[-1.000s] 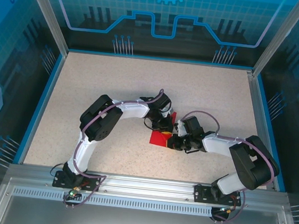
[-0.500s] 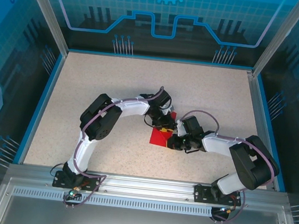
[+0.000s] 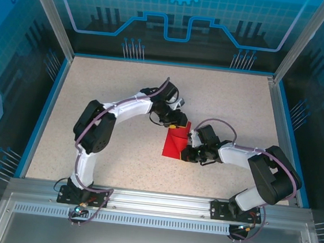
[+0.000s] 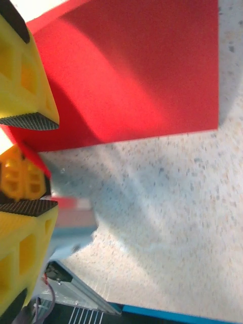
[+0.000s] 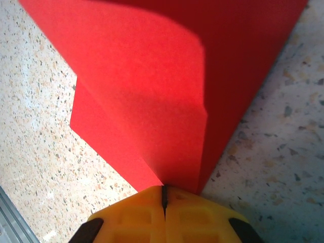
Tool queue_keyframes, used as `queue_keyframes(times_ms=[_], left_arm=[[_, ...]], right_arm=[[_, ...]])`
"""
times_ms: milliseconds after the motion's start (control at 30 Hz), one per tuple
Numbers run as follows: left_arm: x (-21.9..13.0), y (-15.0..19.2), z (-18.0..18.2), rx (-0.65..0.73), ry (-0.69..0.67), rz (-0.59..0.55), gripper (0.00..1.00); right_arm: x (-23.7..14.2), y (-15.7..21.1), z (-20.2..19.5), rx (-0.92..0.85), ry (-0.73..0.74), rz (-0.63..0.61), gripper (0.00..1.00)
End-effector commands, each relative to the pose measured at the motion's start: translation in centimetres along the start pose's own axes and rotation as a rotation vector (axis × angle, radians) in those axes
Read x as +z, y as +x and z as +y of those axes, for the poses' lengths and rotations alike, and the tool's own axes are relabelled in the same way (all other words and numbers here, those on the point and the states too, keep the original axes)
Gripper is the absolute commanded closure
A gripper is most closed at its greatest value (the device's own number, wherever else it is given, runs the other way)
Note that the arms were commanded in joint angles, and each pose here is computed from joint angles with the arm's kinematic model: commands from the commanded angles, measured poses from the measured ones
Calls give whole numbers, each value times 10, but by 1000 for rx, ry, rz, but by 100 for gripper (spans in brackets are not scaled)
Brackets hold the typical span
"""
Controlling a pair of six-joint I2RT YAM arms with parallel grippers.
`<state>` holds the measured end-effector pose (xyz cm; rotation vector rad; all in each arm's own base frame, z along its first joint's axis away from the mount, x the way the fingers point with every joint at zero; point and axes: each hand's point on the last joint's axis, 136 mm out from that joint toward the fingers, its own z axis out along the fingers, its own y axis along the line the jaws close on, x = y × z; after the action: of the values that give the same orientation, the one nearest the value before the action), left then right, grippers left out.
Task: Fold a paper plane with a square sheet of paper (pick it up from the middle)
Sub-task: Fold the triangle a second time at the center of the table.
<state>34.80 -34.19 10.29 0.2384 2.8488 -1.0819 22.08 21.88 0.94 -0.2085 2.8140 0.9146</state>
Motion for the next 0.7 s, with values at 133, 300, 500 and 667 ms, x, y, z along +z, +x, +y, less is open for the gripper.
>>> queue_keyframes(times_ms=[133, 300, 500, 667], left_arm=[[-30, 40, 10, -5, -35, 5, 57], [-15, 58, 6, -8, 16, 35, 65], [17, 72, 2, -24, 56, 88, 73], [40, 79, 8, -42, 55, 111, 77]], right_arm=[[6, 36, -31, 38, 136, 126, 95], [6, 34, -30, 34, 137, 129, 95], [6, 32, -28, 33, 138, 131, 95], [5, 32, -29, 34, 143, 132, 95]])
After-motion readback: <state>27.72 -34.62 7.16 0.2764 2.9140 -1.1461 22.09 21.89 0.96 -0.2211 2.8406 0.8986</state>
